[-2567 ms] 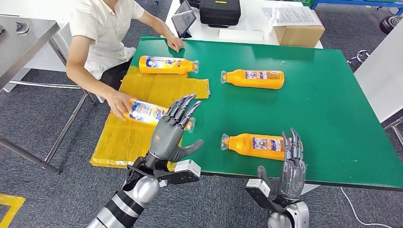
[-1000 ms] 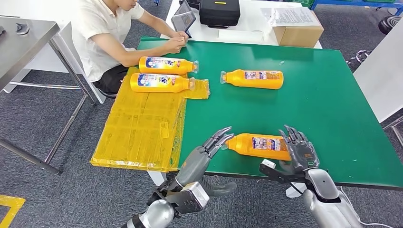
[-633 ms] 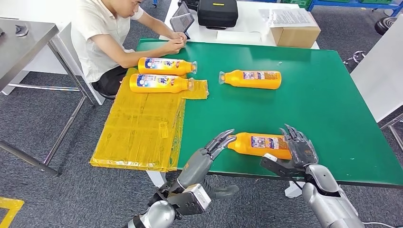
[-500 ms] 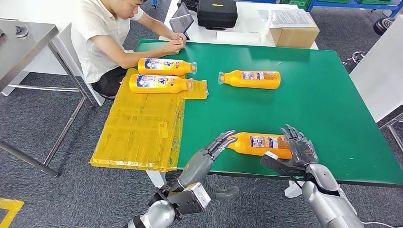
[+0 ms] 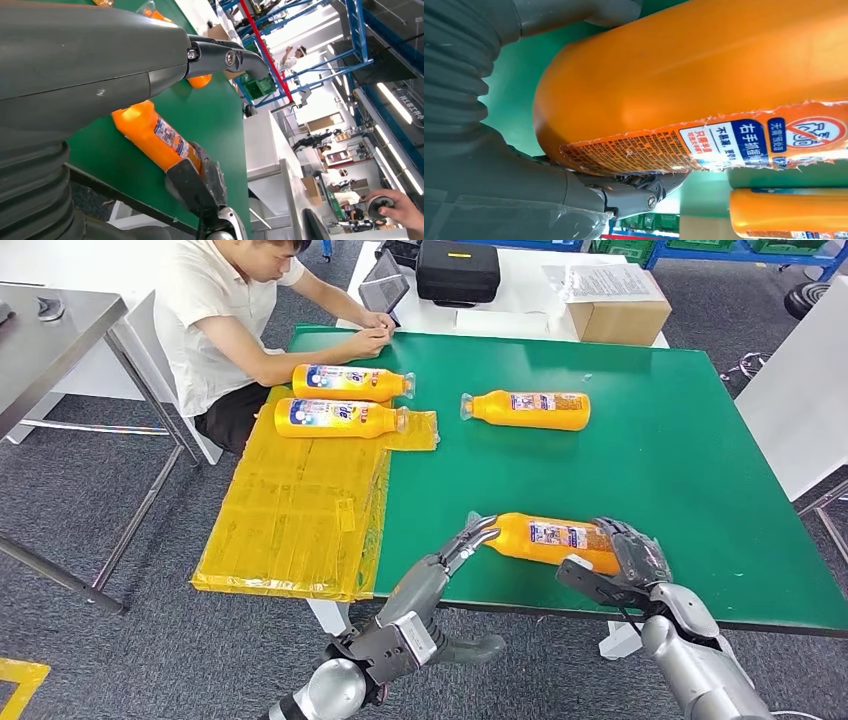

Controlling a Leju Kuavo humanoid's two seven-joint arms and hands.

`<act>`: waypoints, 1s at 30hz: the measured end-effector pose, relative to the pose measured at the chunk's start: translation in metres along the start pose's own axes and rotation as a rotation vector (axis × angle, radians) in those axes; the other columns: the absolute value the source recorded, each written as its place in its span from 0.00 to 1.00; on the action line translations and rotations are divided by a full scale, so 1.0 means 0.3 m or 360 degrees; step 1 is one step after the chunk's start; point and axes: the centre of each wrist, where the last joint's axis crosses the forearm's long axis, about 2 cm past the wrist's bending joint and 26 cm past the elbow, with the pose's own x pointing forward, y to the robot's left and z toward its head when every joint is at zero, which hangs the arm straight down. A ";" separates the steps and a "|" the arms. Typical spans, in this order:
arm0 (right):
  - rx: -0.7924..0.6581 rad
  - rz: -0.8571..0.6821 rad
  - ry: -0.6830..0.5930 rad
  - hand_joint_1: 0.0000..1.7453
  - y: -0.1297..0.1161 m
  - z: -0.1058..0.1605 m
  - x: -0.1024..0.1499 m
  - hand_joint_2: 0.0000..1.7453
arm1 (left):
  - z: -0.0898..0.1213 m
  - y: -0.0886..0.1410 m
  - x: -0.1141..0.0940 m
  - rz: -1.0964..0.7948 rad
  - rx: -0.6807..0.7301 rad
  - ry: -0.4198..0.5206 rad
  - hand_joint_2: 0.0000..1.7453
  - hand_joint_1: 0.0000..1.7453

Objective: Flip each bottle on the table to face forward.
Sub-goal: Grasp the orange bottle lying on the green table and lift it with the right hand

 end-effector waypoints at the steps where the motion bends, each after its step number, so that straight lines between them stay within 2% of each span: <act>1: -0.0001 -0.0006 0.0002 1.00 -0.001 0.001 -0.003 1.00 | 0.000 0.000 0.000 0.0000 0.0000 0.0000 1.00 0.00; 13: -0.0002 -0.0036 0.0016 1.00 -0.004 0.002 -0.014 1.00 | 0.000 0.000 0.000 0.0003 0.0001 0.0000 1.00 0.00; 21: 0.0016 -0.0193 -0.0004 1.00 -0.003 0.010 -0.037 1.00 | -0.002 0.000 0.001 0.0013 0.0023 -0.0011 1.00 0.00; 25: -0.0069 -0.0433 -0.0052 1.00 0.020 0.020 -0.031 1.00 | -0.005 0.002 0.003 -0.0028 0.0092 -0.0075 1.00 0.00; 30: -0.0234 -0.0845 -0.0116 1.00 0.052 0.008 0.038 1.00 | -0.013 0.003 0.008 0.0069 0.0239 -0.0125 1.00 0.00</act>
